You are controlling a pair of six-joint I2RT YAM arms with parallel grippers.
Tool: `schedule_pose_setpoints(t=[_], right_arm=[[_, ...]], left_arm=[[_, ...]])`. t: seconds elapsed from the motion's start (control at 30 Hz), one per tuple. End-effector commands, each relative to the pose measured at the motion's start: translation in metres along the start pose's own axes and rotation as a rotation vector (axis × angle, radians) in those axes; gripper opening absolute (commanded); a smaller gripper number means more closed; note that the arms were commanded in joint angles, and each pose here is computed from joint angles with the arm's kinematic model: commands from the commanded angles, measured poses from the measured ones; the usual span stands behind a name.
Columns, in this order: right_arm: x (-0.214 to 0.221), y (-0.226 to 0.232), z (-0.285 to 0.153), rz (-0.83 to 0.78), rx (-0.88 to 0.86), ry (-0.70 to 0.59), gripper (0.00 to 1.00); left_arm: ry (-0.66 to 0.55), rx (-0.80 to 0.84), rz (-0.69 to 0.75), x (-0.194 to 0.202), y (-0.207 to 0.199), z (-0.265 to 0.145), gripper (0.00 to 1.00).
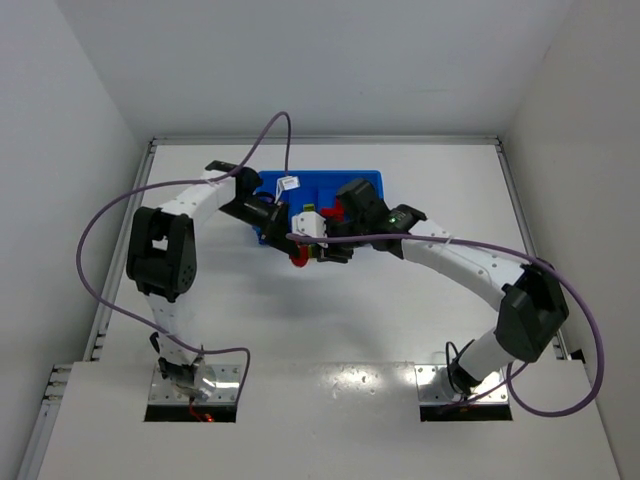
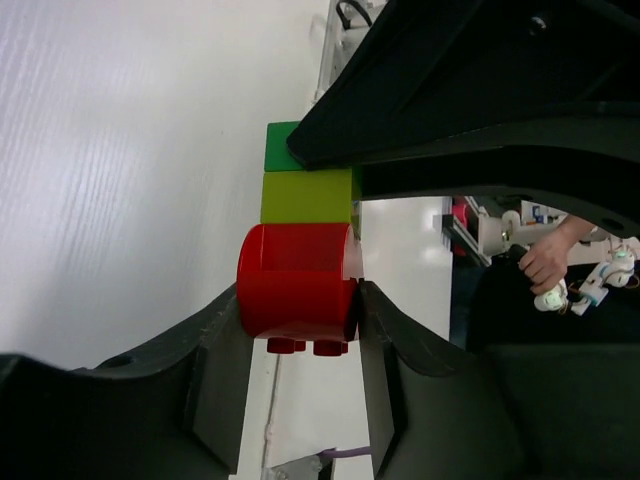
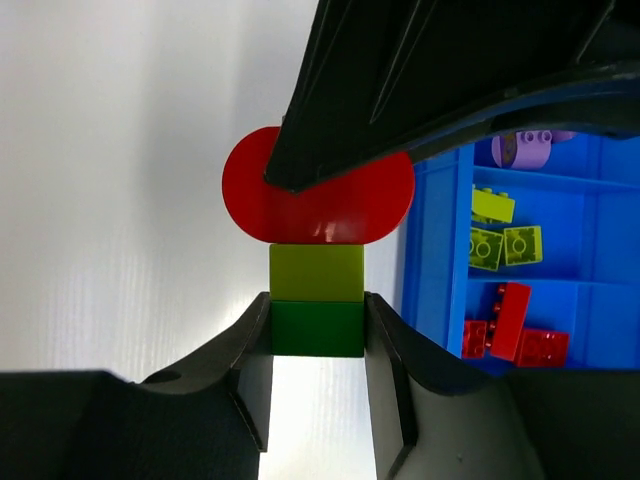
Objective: Sort the legos into containers by color
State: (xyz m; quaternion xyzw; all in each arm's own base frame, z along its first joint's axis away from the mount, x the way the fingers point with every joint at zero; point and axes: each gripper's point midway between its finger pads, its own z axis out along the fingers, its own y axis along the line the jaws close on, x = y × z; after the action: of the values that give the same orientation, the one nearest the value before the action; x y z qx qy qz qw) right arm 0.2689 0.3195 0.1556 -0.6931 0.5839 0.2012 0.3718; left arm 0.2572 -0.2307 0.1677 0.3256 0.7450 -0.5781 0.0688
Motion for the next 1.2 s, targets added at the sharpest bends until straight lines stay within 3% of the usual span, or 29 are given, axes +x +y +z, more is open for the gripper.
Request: schedule_pose_setpoints(t=[0.0,0.07,0.4,0.53,0.6,0.7,0.8,0.87,0.97,1.17], right_arm=[[-0.028,-0.024,-0.005,-0.035,0.076,-0.062,0.09],[-0.020,-0.023,-0.010,-0.032,0.100,-0.035,0.09],[0.064,-0.028,-0.058,0.067,0.273,0.138,0.07],[0.076,-0.032,-0.072,0.149,0.304,0.133,0.07],[0.070,-0.033,-0.074,0.239,0.305,0.075,0.07],[0.063,-0.053,-0.067,0.444,0.310,-0.019,0.07],[0.065,-0.089,-0.058,0.641,0.318,-0.082,0.07],[0.062,-0.123,-0.058,0.683,0.374,-0.108,0.07],[0.094,-0.169,-0.050,0.781,0.470,-0.077,0.07],[0.157,-0.192,-0.037,0.873,0.490,0.012,0.05]], left_arm=[[-0.005,-0.014,0.076,-0.010,0.004,0.002,0.15],[-0.015,-0.021,0.075,-0.008,0.002,-0.002,0.00],[-0.154,-0.217,0.048,0.027,0.001,-0.053,0.00],[-0.206,-0.366,0.116,0.018,0.000,-0.069,0.00],[-0.251,-0.518,0.158,0.000,0.011,-0.079,0.00],[-0.366,-0.763,0.251,-0.028,0.011,-0.104,0.00],[-0.485,-0.885,0.292,-0.045,0.001,-0.125,0.00],[-0.513,-0.907,0.277,-0.048,-0.002,-0.128,0.00],[-0.526,-0.927,0.264,-0.044,-0.003,-0.130,0.00],[-0.556,-0.943,0.299,-0.041,-0.017,-0.134,0.00]])
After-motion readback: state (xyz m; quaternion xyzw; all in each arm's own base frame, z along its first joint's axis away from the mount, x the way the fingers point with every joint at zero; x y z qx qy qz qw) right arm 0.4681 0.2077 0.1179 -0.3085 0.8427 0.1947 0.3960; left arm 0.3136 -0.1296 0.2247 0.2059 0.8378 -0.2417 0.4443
